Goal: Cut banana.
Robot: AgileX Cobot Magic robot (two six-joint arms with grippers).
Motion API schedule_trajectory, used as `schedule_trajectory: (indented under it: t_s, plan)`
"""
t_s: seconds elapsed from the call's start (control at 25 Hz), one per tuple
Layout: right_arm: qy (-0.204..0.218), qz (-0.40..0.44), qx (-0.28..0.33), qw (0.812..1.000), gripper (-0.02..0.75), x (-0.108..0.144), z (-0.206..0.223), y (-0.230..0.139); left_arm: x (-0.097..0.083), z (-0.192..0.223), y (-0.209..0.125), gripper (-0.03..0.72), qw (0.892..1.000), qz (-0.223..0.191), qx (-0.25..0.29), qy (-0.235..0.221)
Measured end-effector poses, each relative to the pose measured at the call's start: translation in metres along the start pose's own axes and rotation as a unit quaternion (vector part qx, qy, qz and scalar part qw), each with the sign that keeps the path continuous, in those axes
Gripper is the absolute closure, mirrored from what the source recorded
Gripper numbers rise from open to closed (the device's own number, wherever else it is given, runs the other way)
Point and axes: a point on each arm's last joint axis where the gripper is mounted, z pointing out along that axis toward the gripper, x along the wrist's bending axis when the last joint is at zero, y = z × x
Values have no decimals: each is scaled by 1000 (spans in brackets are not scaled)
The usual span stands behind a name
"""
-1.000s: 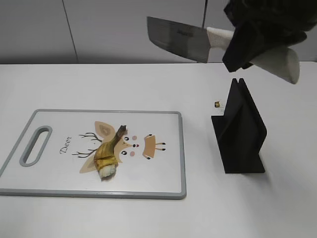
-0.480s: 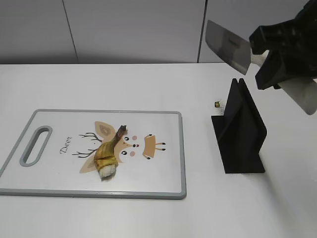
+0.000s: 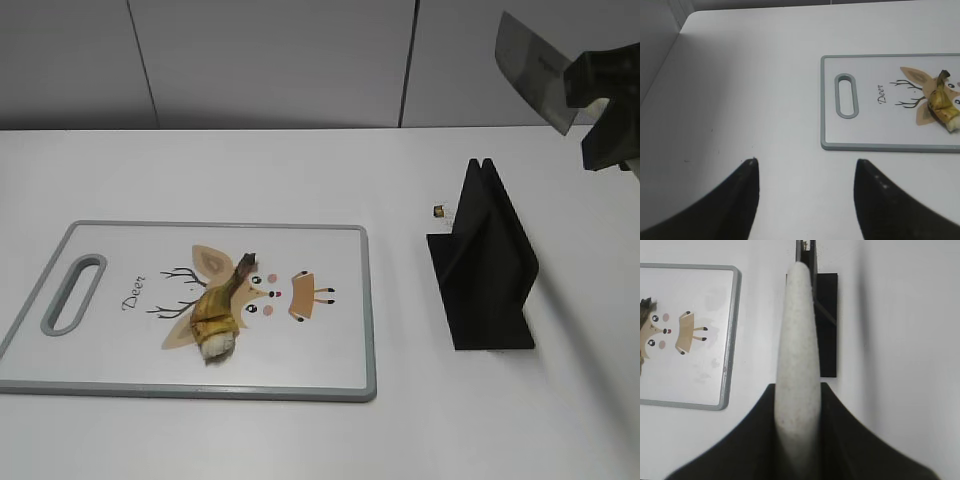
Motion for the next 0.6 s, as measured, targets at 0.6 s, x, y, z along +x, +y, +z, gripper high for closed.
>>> schedule_trajectory:
  t_s: [0.6]
  plan:
    - [-21,-5,8,1000,577,5,29,7,-1,23,-4,124,1000,-2,-26,0]
